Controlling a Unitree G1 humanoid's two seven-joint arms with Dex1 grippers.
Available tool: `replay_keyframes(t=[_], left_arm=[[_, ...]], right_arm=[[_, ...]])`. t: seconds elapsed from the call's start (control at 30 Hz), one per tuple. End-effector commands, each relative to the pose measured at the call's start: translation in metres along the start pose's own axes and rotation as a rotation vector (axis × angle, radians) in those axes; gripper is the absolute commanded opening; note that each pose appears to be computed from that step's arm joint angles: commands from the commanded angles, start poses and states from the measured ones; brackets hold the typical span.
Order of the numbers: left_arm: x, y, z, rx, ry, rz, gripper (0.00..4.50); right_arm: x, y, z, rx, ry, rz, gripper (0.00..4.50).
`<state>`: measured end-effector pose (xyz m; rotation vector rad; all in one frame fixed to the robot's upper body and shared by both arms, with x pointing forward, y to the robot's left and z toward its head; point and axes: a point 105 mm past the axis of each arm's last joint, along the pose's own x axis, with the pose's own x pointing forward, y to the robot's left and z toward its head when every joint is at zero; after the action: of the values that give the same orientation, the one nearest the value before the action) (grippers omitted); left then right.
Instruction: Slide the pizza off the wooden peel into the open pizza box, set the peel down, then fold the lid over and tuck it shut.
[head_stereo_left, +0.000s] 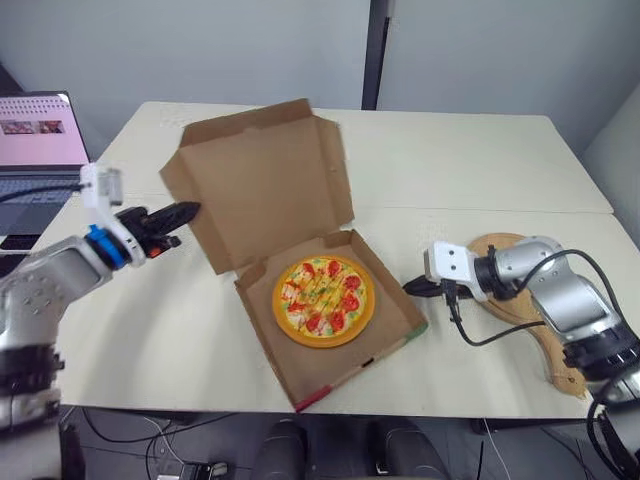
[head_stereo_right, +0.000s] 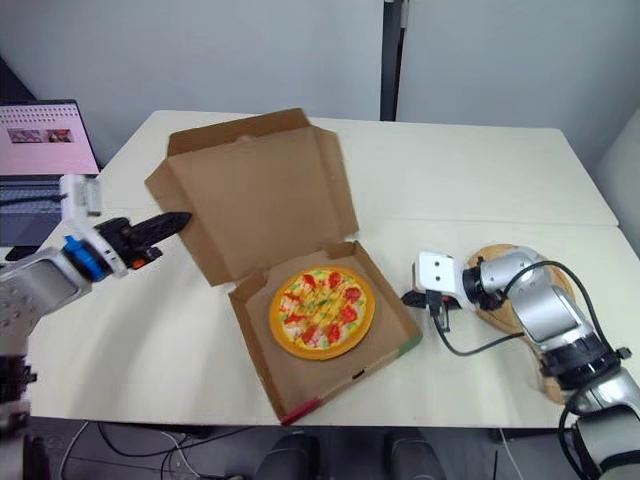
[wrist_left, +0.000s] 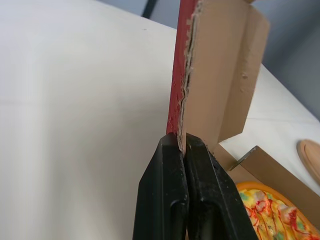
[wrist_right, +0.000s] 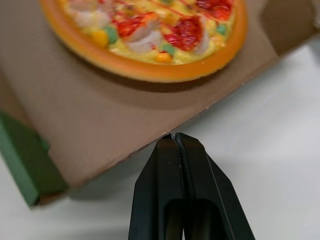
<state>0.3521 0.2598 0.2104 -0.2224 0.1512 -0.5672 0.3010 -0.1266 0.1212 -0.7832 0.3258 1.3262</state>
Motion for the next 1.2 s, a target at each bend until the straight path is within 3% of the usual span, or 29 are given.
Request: replay_keyframes(t=[0.03, 0.27, 0.43, 0.63, 0.73, 0.97, 1.2], left_arm=[[0.02, -0.012, 0.015, 0.129, 0.003, -0.105, 0.0], [0.06, -0.024, 0.042, 0.247, -0.045, -0.205, 0.0], [0.081, -0.032, 0.047, 0.336, -0.051, -0.249, 0.0], [0.087, -0.03, 0.045, 0.403, -0.069, -0.253, 0.0], [0.088, -0.031, 0.047, 0.43, -0.082, -0.253, 0.0], [0.088, -0.033, 0.045, 0.441, -0.08, -0.267, 0.0], [0.089, -0.033, 0.045, 0.437, -0.08, -0.264, 0.0]], right_arm=[[-0.004, 0.013, 0.011, -0.006, -0.014, 0.007, 0.06], [0.0, 0.038, 0.017, 0.073, -0.018, 0.006, 0.06], [0.005, 0.044, 0.035, 0.116, -0.082, -0.014, 0.06], [-0.019, -0.004, 0.027, 0.181, -0.1, -0.324, 0.06], [-0.04, -0.043, 0.035, 0.267, -0.222, -0.562, 0.57], [-0.062, -0.087, 0.047, 0.405, -0.343, -0.841, 3.0], [-0.06, -0.099, 0.079, 0.48, -0.486, -0.817, 3.0]])
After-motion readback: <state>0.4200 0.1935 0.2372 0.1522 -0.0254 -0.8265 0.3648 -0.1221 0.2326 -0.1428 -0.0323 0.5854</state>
